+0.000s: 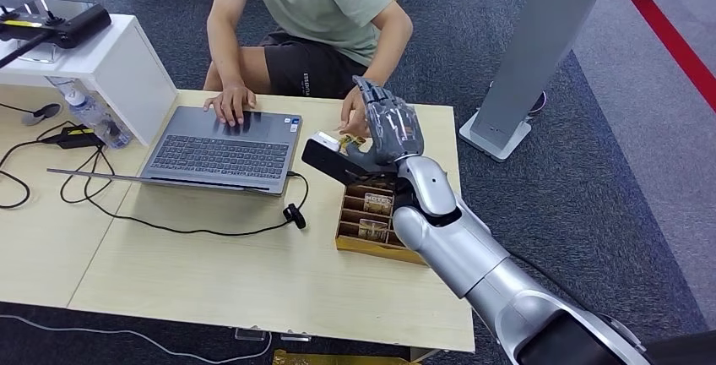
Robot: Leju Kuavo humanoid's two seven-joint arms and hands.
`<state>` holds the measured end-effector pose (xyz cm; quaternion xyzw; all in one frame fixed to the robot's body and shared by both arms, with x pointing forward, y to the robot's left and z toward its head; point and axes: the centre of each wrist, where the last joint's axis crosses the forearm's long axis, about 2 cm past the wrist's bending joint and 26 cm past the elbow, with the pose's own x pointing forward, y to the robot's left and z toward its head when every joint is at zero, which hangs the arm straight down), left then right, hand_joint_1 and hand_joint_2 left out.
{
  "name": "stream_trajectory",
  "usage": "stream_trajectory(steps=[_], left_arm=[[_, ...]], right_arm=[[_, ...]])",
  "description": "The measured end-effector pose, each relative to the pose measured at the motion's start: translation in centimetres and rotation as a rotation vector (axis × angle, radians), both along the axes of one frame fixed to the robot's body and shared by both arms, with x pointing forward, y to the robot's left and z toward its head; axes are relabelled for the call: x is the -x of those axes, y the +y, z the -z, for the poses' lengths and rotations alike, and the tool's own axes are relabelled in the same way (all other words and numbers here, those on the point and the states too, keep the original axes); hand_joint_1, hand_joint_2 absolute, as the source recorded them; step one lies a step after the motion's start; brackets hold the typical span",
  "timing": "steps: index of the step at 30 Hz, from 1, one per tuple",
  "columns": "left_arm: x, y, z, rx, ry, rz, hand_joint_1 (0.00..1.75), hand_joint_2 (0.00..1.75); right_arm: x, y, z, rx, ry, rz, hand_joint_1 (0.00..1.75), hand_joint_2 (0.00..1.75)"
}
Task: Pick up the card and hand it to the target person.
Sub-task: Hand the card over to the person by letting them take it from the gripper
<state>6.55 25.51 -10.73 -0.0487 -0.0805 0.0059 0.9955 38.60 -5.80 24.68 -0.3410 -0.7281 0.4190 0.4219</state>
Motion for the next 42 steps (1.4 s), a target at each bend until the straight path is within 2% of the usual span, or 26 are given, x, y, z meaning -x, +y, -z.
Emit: stream_trajectory(steps=[7,16,18,22,24,33,37,42], left_arm=[[0.1,0.0,0.0,0.0,0.0,-0.013,0.0,0.0],[0.5,0.1,0.1,0.0,0.003,-0.041,0.0,0.0],[0.5,0.1,0.1,-0.001,0.003,-0.042,0.0,0.0],[0.8,0.3,0.1,-0.004,0.009,-0.07,0.0,0.0],[0.8,0.4,0.1,-0.005,0.008,-0.074,0.0,0.0],[0.8,0.4,0.1,-0.011,0.009,-0.088,0.0,0.0],[0.7,0.4,0.1,-0.018,0.011,-0.097,0.0,0.0],[0.7,0.5,0.1,-0.023,0.01,-0.103,0.0,0.0]], right_arm=[[0.0,-0.6,-0.4,-0.034,-0.015,0.009,0.0,1.75],[0.9,-2.9,-0.7,-0.286,0.042,-0.076,0.0,1.75],[1.0,-3.0,-0.7,-0.301,0.046,-0.081,0.0,1.75],[4.2,-7.0,1.7,-0.609,0.138,-0.217,0.0,1.75],[5.1,-8.2,2.7,-0.669,0.179,-0.25,0.0,1.75],[9.0,-12.3,9.6,-0.859,0.364,-0.316,0.0,1.75],[10.3,-13.4,12.4,-0.9,0.426,-0.298,0.0,1.75],[11.5,-14.1,14.8,-0.936,0.483,-0.259,0.0,1.75]])
